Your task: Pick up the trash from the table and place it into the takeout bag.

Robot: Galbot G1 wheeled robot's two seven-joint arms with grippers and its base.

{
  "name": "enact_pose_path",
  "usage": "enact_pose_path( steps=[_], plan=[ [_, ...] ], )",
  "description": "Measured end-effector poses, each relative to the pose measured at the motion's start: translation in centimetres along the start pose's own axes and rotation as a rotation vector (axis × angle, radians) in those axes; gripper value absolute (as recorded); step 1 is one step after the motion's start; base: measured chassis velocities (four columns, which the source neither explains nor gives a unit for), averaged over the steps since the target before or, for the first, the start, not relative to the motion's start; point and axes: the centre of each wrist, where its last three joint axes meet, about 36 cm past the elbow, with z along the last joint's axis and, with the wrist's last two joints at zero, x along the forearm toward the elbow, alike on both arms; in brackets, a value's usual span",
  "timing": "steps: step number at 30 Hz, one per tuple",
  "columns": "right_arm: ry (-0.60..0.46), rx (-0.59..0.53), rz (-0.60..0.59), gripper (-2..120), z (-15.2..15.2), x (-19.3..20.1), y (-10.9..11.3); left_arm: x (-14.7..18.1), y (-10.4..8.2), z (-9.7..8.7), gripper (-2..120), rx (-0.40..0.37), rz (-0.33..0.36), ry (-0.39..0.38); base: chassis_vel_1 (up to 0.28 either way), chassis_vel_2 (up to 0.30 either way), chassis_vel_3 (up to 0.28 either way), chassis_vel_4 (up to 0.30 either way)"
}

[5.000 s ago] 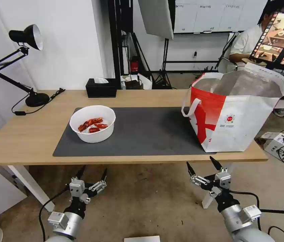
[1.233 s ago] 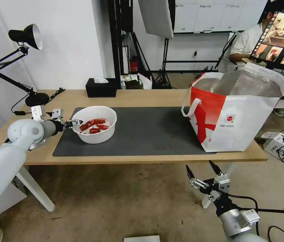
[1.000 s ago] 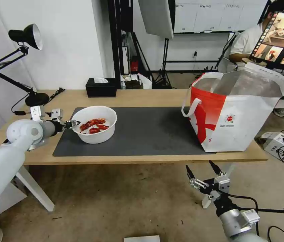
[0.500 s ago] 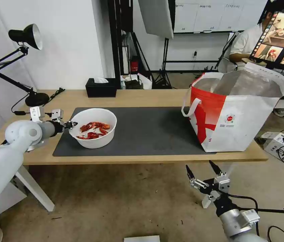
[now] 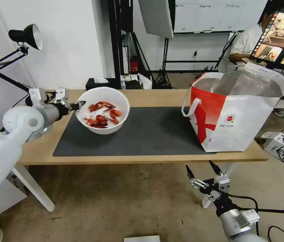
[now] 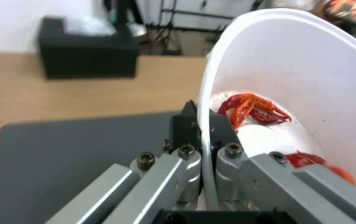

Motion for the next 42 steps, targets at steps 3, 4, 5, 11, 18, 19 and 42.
enact_pose_path(
  steps=[3, 4, 5, 11, 18, 19, 42],
  plan=[
    [0.0, 0.0, 0.0, 100, 0.0, 0.0, 0.0, -0.8, -1.9, -0.7, 0, -0.015, 0.046, -0.034, 0.0, 0.0, 0.0, 0.0],
    [0.0, 0.0, 0.0, 100, 0.0, 0.0, 0.0, -1.4, -3.1, -1.1, 0, -0.015, 0.075, -0.059, 0.0, 0.0, 0.0, 0.0],
    [0.0, 0.0, 0.0, 100, 0.0, 0.0, 0.0, -1.4, -3.1, -1.1, 0, -0.015, 0.075, -0.059, 0.0, 0.0, 0.0, 0.0],
    [0.0, 0.0, 0.0, 100, 0.0, 0.0, 0.0, -3.1, -6.0, -2.9, 0, -0.015, 0.126, -0.124, 0.0, 0.0, 0.0, 0.0],
    [0.0, 0.0, 0.0, 100, 0.0, 0.0, 0.0, -6.1, -9.7, -5.5, 0, -0.014, 0.191, -0.143, 0.0, 0.0, 0.0, 0.0],
    [0.0, 0.0, 0.0, 100, 0.0, 0.0, 0.0, -6.6, -10.4, -6.1, 0, -0.015, 0.202, -0.146, 0.0, 0.0, 0.0, 0.0],
    [0.0, 0.0, 0.0, 100, 0.0, 0.0, 0.0, -12.7, -25.1, -10.8, 0, 0.009, 0.299, -0.213, 0.0, 0.0, 0.0, 0.0]
  ],
)
